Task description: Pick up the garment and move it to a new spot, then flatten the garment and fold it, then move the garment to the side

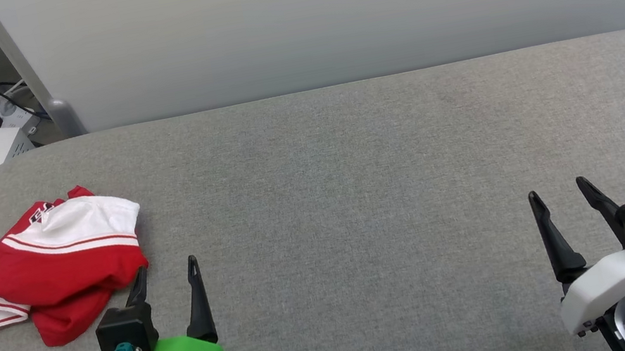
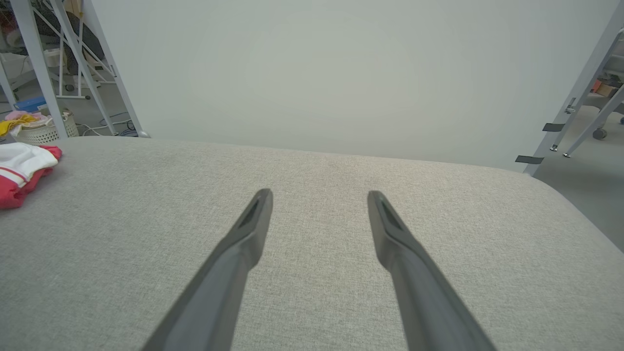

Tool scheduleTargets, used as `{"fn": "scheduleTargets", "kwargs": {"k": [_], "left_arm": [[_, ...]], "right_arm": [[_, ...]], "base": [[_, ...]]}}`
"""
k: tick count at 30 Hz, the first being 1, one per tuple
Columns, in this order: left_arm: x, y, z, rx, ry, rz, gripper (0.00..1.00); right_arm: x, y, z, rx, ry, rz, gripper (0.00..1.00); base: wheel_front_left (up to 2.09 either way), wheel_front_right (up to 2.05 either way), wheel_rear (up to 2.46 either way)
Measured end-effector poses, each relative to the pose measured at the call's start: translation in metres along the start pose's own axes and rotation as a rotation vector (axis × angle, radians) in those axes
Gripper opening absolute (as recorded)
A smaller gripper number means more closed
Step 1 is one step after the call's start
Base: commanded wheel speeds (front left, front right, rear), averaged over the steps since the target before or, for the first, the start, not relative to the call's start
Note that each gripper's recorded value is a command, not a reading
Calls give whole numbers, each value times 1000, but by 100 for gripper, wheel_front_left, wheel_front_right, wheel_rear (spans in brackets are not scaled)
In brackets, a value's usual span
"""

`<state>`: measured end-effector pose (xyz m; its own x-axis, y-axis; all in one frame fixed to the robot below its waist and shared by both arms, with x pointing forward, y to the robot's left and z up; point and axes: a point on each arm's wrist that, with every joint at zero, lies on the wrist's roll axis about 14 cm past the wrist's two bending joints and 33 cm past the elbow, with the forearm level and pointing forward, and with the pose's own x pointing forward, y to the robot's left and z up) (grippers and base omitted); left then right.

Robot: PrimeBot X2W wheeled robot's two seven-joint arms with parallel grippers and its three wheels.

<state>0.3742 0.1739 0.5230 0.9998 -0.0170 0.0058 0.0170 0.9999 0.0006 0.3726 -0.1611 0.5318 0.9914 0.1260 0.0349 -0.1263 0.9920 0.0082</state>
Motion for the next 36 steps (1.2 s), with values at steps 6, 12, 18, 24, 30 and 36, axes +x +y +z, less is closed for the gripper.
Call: {"fn": "scheduleTargets", "kwargs": {"k": [6,12,18,24,30,36], "left_arm": [[0,0,1,-11,-10,-2,100],[-1,-1,3,-28,-21,-6,100],[-1,-2,5,-40,-37,-7,100],[-2,-3,4,-52,-41,-13,100],[-3,-5,-4,-63,-23,-16,100],[-4,-6,-7,-80,-20,-18,100]], "right_arm": [[0,0,3,21,-17,0,100],[0,0,5,37,-34,0,100],[0,1,9,52,-51,1,100],[-3,1,8,62,-56,0,100],[-5,1,1,74,-44,-1,100],[-5,1,1,93,-53,-4,100]], "base": [[0,0,0],[0,0,0],[0,0,0],[0,0,0],[0,0,0],[0,0,0]]}}
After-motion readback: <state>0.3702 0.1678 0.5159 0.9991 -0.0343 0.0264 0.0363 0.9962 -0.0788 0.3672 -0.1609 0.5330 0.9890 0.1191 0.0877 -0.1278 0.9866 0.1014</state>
